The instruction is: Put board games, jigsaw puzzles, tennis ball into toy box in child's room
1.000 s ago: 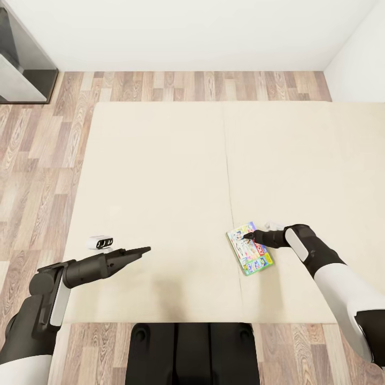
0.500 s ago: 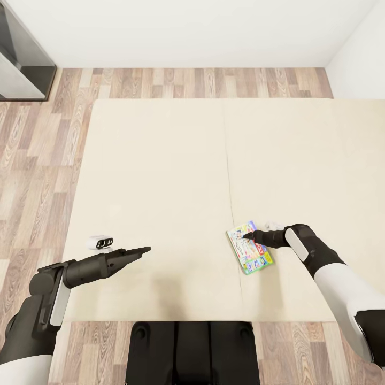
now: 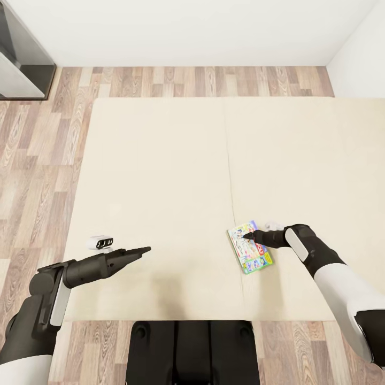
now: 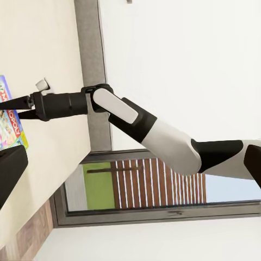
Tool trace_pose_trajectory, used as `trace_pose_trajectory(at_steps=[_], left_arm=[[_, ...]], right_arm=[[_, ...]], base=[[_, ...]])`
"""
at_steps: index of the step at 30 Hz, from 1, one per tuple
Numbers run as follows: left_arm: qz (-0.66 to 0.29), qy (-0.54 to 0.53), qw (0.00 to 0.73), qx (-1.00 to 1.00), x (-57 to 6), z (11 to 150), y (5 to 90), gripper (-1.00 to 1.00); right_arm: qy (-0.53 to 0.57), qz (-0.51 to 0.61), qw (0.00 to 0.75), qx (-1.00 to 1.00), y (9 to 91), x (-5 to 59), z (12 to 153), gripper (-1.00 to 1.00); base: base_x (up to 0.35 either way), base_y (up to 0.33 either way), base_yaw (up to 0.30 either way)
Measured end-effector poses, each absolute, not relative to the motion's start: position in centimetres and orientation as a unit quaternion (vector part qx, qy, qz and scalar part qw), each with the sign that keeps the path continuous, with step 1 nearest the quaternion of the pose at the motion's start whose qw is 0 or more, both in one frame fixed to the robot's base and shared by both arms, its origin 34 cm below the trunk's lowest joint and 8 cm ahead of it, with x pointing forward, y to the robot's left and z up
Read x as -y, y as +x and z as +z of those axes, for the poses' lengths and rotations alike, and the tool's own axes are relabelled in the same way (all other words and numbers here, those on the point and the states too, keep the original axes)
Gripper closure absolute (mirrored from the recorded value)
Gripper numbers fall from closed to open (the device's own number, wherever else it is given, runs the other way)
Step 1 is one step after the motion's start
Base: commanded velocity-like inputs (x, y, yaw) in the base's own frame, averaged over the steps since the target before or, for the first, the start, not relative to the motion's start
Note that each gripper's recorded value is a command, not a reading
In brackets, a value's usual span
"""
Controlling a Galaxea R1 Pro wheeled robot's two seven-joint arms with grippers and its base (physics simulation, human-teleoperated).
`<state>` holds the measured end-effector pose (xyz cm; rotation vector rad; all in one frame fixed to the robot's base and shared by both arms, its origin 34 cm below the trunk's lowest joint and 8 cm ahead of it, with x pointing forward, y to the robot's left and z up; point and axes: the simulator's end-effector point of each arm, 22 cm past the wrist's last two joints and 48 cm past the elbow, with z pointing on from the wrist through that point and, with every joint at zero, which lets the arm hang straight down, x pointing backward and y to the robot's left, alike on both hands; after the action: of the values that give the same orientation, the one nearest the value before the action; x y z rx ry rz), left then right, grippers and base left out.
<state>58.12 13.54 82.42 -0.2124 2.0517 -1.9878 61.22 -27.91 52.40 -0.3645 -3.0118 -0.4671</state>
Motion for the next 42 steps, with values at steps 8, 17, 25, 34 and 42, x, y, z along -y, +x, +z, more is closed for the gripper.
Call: trace_pose_trajectory(at_steps=[8,17,25,34,42], left_arm=[[-0.687,-0.073,0.138,-0.709,-13.5,82.4,58.1,-1.00],[-0.687,-0.073,0.138,-0.709,-13.5,82.4,58.1,-1.00],[-0.687,-0.073,0.138,-0.710,-13.6,82.5,58.1,-1.00],[-0.686,-0.073,0.138,-0.710,-13.7,82.5,58.0,-1.00],[-0.686,-0.073,0.138,-0.710,-13.7,82.5,58.1,-1.00]], right_arm=[[-0.118,-0.152,0.036,0.981,61.2,27.9,52.4,-1.00],[-0.118,-0.153,0.036,0.981,61.2,27.8,52.4,-1.00],[-0.078,-0.148,0.052,0.984,60.0,26.2,52.2,-1.00],[-0.103,-0.152,0.046,0.982,60.2,26.4,52.2,-1.00],[-0.107,-0.153,0.046,0.981,60.2,26.5,52.2,-1.00]], base=[[0.000,0.001,0.000],[0.000,0.008,0.000],[0.000,0.009,0.000],[0.000,0.000,0.000],[0.000,0.000,0.000]])
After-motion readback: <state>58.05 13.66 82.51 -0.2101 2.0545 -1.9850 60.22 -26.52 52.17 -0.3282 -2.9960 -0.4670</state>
